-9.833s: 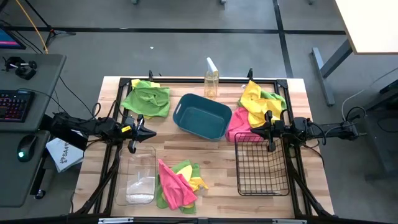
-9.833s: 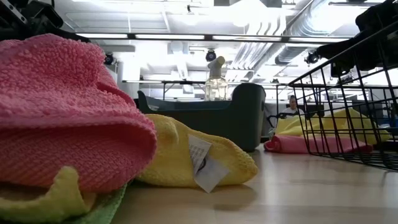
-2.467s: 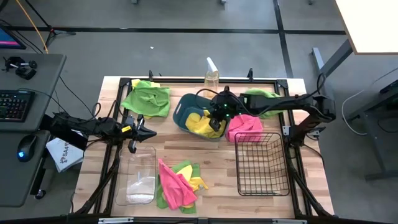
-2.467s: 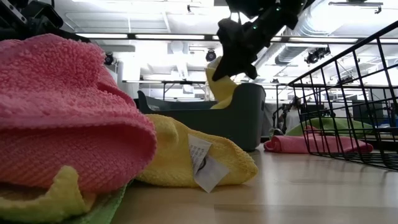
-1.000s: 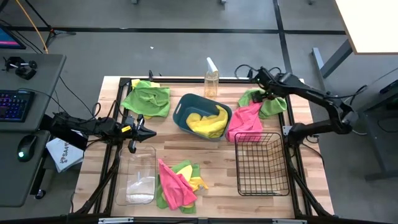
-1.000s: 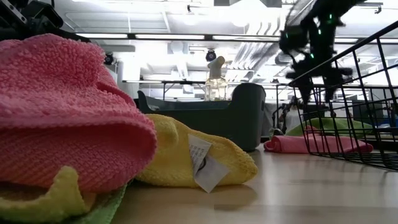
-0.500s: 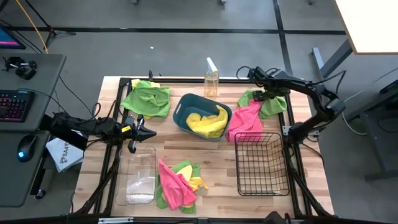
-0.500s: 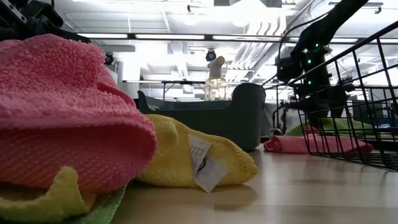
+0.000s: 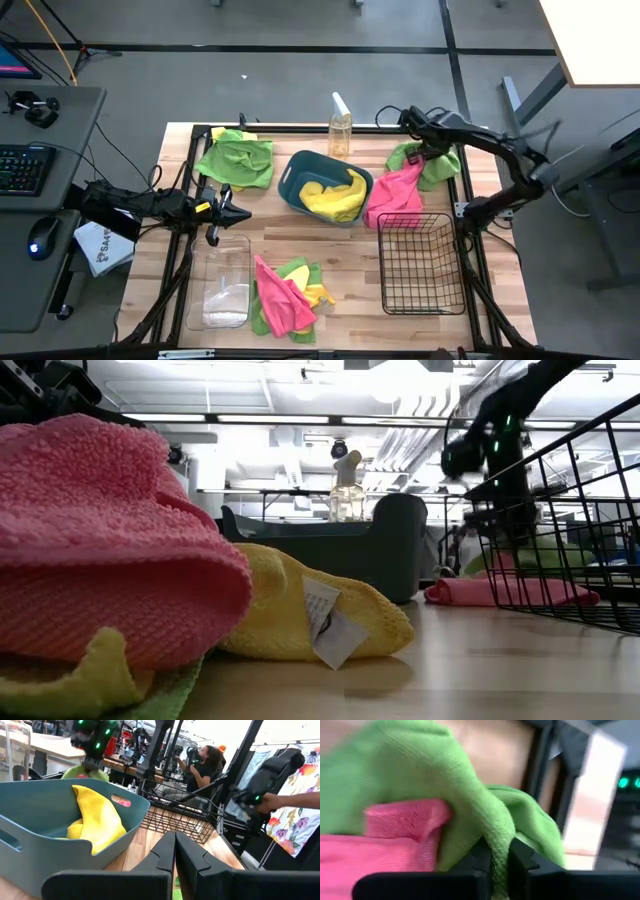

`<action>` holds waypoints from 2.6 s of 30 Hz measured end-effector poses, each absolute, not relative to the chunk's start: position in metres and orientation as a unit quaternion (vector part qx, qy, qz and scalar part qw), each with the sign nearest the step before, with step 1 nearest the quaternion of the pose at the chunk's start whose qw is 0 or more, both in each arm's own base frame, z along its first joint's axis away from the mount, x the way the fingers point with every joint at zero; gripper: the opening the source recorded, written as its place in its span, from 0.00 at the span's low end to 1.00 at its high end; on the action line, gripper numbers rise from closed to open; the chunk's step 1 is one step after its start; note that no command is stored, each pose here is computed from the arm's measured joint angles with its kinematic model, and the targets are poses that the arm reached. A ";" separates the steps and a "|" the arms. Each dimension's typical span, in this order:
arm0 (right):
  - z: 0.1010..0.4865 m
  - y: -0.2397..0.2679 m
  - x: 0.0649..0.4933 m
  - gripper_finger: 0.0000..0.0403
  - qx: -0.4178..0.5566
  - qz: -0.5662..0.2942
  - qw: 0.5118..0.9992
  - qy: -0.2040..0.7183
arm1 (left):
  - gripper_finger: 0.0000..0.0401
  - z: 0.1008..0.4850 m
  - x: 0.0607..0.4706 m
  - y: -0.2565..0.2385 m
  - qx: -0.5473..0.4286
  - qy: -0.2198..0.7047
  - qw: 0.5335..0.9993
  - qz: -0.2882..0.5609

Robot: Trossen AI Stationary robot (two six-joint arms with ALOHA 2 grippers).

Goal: Sort microfiber towel by color & place in baskets
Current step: Put the top right green microfiber cloth into the black bin

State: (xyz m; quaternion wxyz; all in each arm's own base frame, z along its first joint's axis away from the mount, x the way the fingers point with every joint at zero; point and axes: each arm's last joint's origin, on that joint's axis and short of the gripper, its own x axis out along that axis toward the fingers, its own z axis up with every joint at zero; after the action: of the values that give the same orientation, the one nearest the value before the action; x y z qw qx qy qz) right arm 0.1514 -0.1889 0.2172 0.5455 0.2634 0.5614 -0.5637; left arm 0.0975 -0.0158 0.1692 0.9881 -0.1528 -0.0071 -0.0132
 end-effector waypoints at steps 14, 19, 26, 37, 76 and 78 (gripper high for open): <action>0.385 -0.116 0.106 0.01 0.220 -0.587 0.705 0.332 | 0.00 0.169 0.098 -0.016 -0.153 -0.007 0.988 -0.013; 0.402 -0.096 0.098 0.00 0.233 -0.535 0.762 0.281 | 0.00 0.169 0.098 -0.016 -0.153 -0.007 0.988 -0.013; 0.415 -0.083 0.108 0.00 0.227 -0.433 0.842 0.229 | 0.00 0.169 0.098 -0.016 -0.153 -0.007 0.988 -0.013; 0.422 -0.044 0.136 0.00 0.269 -0.091 0.927 0.244 | 0.00 0.169 0.098 -0.016 -0.153 -0.007 0.988 -0.013; 0.259 0.064 0.148 0.07 0.452 0.000 0.716 0.532 | 0.00 0.169 0.098 -0.016 -0.153 -0.007 0.988 -0.013; 0.265 0.064 0.148 0.14 0.451 0.007 0.721 0.526 | 0.00 0.169 0.098 -0.016 -0.153 -0.007 0.988 -0.013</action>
State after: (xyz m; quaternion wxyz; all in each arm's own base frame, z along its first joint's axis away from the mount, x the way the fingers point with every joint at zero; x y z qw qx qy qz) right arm 0.1484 0.0642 0.2653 0.7213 0.4507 0.5258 0.0072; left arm 0.0975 -0.0158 0.1691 0.9882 -0.1528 -0.0070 -0.0131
